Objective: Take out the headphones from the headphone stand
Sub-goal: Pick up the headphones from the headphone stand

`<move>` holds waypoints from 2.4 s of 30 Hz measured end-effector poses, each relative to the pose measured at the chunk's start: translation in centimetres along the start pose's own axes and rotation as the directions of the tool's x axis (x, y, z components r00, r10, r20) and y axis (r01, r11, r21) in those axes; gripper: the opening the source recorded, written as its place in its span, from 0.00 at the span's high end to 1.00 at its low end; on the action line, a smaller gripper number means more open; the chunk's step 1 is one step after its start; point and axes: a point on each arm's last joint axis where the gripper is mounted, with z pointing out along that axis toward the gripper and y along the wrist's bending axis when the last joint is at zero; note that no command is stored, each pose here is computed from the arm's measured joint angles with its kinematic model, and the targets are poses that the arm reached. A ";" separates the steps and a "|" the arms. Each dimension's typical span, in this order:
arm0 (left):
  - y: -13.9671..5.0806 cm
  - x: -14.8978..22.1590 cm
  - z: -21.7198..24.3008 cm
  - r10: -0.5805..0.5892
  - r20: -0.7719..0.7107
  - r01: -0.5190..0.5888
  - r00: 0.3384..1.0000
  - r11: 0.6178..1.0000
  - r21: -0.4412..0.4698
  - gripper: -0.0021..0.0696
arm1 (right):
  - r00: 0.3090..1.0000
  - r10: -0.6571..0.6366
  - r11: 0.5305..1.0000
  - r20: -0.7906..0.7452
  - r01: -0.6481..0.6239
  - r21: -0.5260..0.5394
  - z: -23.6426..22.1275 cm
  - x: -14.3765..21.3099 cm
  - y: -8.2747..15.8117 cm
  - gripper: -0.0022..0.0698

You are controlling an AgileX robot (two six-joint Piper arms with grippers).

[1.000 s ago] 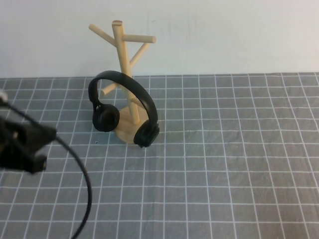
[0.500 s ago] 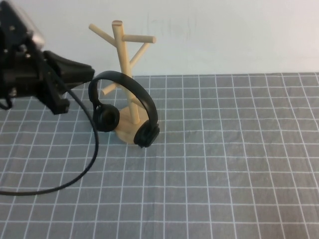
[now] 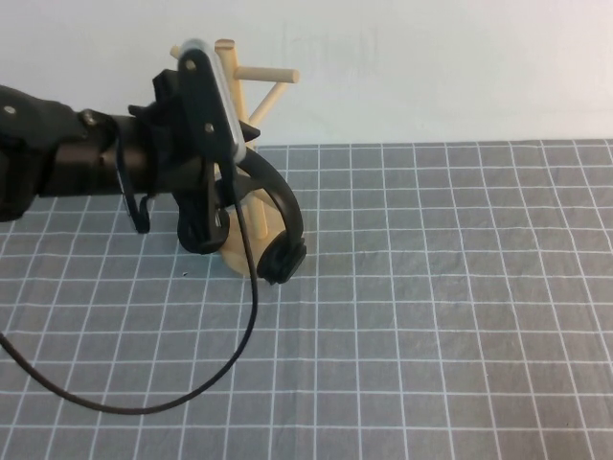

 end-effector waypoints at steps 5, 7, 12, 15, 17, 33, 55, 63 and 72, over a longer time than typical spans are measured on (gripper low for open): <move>0.0 1.2 1.5 0.226 -0.048 -0.227 0.973 0.974 -0.002 0.41 | 1.000 0.000 1.000 0.000 0.000 0.000 0.0 0.0 0.0 0.98; 0.0 1.8 2.0 0.292 -0.075 -0.293 0.954 0.956 -0.004 0.41 | 1.000 0.000 1.000 0.000 0.000 0.000 0.0 0.0 0.0 0.98; -0.1 3.1 3.4 0.435 -0.124 -0.437 0.892 0.899 0.018 0.40 | 1.000 0.000 1.000 0.000 0.000 0.000 0.0 0.0 0.0 0.98; -0.1 3.8 4.1 0.479 -0.146 -0.481 0.866 0.876 0.025 0.40 | 1.000 -0.006 1.000 0.000 0.006 0.002 0.0 0.0 0.0 0.98; 0.0 4.1 4.4 0.494 -0.167 -0.498 0.853 0.867 0.017 0.40 | 1.000 0.000 1.000 0.000 0.000 0.000 0.0 0.0 0.0 0.98; 0.7 3.7 4.9 0.520 -0.139 -0.534 0.843 0.840 -0.094 0.40 | 1.000 0.002 1.000 0.000 -0.002 0.000 0.0 0.0 0.0 0.98; -0.7 4.6 7.3 0.504 -0.104 -0.510 0.858 0.859 -0.040 0.40 | 1.000 0.002 1.000 0.000 -0.002 0.000 0.0 0.0 0.0 0.98; -0.8 4.4 7.5 0.497 -0.102 -0.503 0.862 0.863 -0.042 0.40 | 1.000 -0.004 1.000 0.000 0.004 0.002 0.0 0.0 0.0 0.98; -0.4 4.5 7.6 0.401 -0.120 -0.412 0.908 0.907 -0.084 0.40 | 1.000 -0.004 1.000 0.000 0.004 0.002 0.0 0.0 0.0 0.98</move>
